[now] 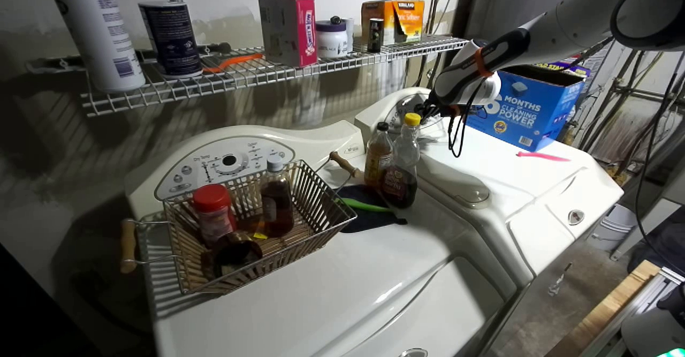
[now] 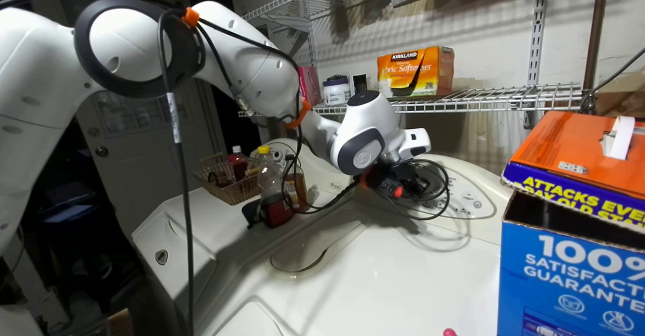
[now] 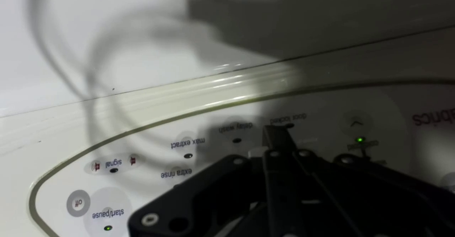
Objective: Press a button on the right washing machine
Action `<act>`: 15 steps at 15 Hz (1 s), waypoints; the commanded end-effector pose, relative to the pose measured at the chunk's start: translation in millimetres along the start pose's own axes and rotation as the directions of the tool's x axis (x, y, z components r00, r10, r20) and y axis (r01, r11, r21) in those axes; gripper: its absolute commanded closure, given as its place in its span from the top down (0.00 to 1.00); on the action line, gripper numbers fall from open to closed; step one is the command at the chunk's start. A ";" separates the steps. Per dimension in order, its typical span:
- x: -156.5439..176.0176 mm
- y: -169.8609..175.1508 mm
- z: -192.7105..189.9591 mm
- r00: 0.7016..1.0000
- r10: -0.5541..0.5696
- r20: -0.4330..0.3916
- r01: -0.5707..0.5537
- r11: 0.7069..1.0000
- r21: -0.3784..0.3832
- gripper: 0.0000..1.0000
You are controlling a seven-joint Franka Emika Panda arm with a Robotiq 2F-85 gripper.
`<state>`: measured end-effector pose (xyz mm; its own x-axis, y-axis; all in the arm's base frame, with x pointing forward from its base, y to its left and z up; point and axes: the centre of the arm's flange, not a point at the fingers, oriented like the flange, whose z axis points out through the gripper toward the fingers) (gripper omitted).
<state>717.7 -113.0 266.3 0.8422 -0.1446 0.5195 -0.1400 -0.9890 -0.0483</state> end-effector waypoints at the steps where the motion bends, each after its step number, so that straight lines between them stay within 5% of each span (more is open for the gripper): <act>1: 12.3 -7.2 9.6 1.000 -0.004 -0.018 0.004 1.000 -0.013 0.00; 15: 14.0 -10.0 -16.4 1.000 -0.024 -0.012 0.024 1.000 -0.011 0.00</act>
<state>719.6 -108.9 277.5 0.8362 -0.1352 0.5315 -0.1354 -0.9900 -0.0387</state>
